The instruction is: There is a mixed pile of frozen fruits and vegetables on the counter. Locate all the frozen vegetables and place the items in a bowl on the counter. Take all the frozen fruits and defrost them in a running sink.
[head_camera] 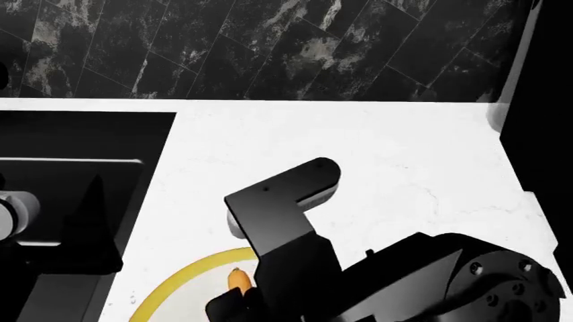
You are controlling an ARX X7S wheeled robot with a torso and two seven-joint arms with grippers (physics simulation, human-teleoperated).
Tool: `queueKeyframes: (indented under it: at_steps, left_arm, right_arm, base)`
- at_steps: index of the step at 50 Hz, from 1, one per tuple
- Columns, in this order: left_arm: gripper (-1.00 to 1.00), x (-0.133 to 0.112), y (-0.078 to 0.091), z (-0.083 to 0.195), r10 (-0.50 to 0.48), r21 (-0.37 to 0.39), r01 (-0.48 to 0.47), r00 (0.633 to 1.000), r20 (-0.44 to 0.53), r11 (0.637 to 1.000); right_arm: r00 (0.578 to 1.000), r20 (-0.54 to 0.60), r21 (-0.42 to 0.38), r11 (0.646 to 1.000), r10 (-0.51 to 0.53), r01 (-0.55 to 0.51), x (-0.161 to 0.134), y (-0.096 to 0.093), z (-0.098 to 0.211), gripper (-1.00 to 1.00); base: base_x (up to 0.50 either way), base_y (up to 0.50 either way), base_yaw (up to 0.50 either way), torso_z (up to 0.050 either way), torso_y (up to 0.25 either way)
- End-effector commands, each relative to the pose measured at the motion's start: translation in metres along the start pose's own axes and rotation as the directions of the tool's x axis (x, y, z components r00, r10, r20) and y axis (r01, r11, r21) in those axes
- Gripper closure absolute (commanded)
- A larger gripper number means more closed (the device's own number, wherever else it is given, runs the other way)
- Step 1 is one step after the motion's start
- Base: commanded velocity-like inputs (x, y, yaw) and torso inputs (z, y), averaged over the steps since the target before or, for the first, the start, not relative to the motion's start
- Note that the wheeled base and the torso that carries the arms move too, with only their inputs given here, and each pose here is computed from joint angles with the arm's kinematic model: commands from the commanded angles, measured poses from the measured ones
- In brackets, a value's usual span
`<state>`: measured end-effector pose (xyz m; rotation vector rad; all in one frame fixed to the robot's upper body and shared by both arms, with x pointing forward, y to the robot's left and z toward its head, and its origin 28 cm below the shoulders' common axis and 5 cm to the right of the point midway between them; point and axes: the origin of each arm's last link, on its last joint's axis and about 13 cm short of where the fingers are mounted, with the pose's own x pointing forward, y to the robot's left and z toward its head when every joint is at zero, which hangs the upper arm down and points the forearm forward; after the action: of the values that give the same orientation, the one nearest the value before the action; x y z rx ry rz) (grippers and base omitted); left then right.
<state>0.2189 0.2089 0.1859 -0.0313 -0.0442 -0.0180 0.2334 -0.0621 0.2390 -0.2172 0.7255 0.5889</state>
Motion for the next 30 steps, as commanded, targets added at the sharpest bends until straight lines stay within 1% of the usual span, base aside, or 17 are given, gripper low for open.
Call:
queueKeyframes:
  at_steps: [1, 5, 6, 7, 10, 14, 17, 18, 19, 20, 24, 25, 28, 29, 30]
  left_arm:
    - [-1.0, -0.001, 0.003, 0.001, -0.002, -0.036, 0.003, 1.0, 0.024, 0.999]
    - [-1.0, -0.002, 0.004, 0.003, -0.003, -0.037, 0.004, 1.0, 0.026, 0.999]
    - [-1.0, -0.002, 0.004, 0.004, -0.01, -0.053, 0.011, 1.0, 0.023, 0.999]
    - [-1.0, -0.003, 0.004, 0.004, -0.012, -0.058, 0.013, 1.0, 0.025, 0.998]
    - [-1.0, -0.002, 0.004, 0.005, -0.007, -0.054, 0.008, 1.0, 0.027, 0.998]
    - [-1.0, -0.003, 0.004, 0.002, -0.007, -0.052, 0.008, 1.0, 0.027, 0.999]
    - [-1.0, -0.002, 0.005, 0.004, -0.006, -0.052, 0.007, 1.0, 0.025, 0.999]
    - [-1.0, -0.003, 0.005, 0.004, -0.006, -0.052, 0.007, 1.0, 0.025, 0.999]
    - [-1.0, -0.003, 0.005, 0.004, -0.006, -0.052, 0.007, 1.0, 0.025, 0.999]
    - [-1.0, -0.002, 0.004, 0.004, -0.006, -0.051, 0.007, 1.0, 0.024, 0.999]
    - [-1.0, -0.002, 0.004, 0.003, -0.008, -0.049, 0.009, 1.0, 0.023, 0.999]
    - [-1.0, -0.001, 0.002, 0.003, -0.01, -0.048, 0.011, 1.0, 0.023, 0.999]
    - [-1.0, -0.001, 0.002, 0.003, -0.012, -0.047, 0.013, 1.0, 0.024, 0.999]
    - [-1.0, 0.0, 0.001, 0.003, -0.012, -0.048, 0.013, 1.0, 0.023, 0.999]
    - [-1.0, 0.0, 0.001, 0.002, -0.012, -0.047, 0.013, 1.0, 0.022, 0.999]
  right_arm:
    - [0.998, -0.009, 0.02, 0.998, 0.056, -0.056, 0.004, 0.009, -0.014, 1.0]
    - [0.999, 0.0, 0.033, 0.998, 0.047, -0.047, 0.009, 0.007, -0.015, 1.0]
    - [0.999, 0.0, 0.039, 0.998, 0.044, -0.044, 0.012, 0.006, -0.016, 1.0]
    - [0.999, 0.0, 0.042, 0.998, 0.044, -0.044, 0.013, 0.006, -0.017, -1.0]
    - [0.999, -0.018, 0.042, 0.998, 0.049, -0.048, 0.013, 0.007, -0.018, -1.0]
    - [0.998, 0.005, 0.02, 0.998, 0.057, -0.058, 0.009, 0.01, -0.015, -1.0]
    - [0.996, 0.081, -0.005, 0.999, 0.036, -0.036, 0.004, 0.011, -0.011, -1.0]
    - [0.995, 0.091, 0.002, 1.0, 0.029, -0.029, 0.004, 0.01, -0.011, -1.0]
    - [0.993, 0.103, -0.004, 0.999, 0.052, -0.052, 0.002, 0.012, -0.011, -1.0]
    - [0.992, 0.112, 0.018, 0.998, 0.054, -0.057, 0.0, 0.013, -0.012, -1.0]
    - [0.985, 0.167, 0.015, 0.999, 0.048, -0.052, -0.008, 0.016, -0.014, -1.0]
    - [0.98, 0.2, 0.004, 1.0, 0.023, -0.025, -0.01, 0.015, -0.014, -1.0]
    - [0.967, 0.255, 0.017, 1.0, -0.005, 0.0, -0.014, 0.014, -0.014, -1.0]
    - [0.952, 0.306, 0.021, 1.0, -0.003, -0.004, -0.017, 0.014, -0.012, -1.0]
    - [0.943, 0.333, 0.027, 1.0, 0.005, -0.015, -0.018, 0.014, -0.012, -1.0]
  base:
    - [0.0, 0.0, 0.0, 0.0, 0.0]
    - [0.0, 0.0, 0.0, 0.0, 0.0]
    - [0.0, 0.0, 0.0, 0.0, 0.0]
    - [0.0, 0.0, 0.0, 0.0, 0.0]
    - [0.0, 0.0, 0.0, 0.0, 0.0]
    - [0.0, 0.0, 0.0, 0.0, 0.0]
    - [0.0, 0.0, 0.0, 0.0, 0.0]
    - [0.0, 0.0, 0.0, 0.0, 0.0]
    - [0.0, 0.0, 0.0, 0.0, 0.0]
    - [0.0, 0.0, 0.0, 0.0, 0.0]
    - [0.0, 0.0, 0.0, 0.0, 0.0]
    - [0.0, 0.0, 0.0, 0.0, 0.0]
    - [0.0, 0.0, 0.0, 0.0, 0.0]
    - [0.0, 0.0, 0.0, 0.0, 0.0]
    - [0.0, 0.0, 0.0, 0.0, 0.0]
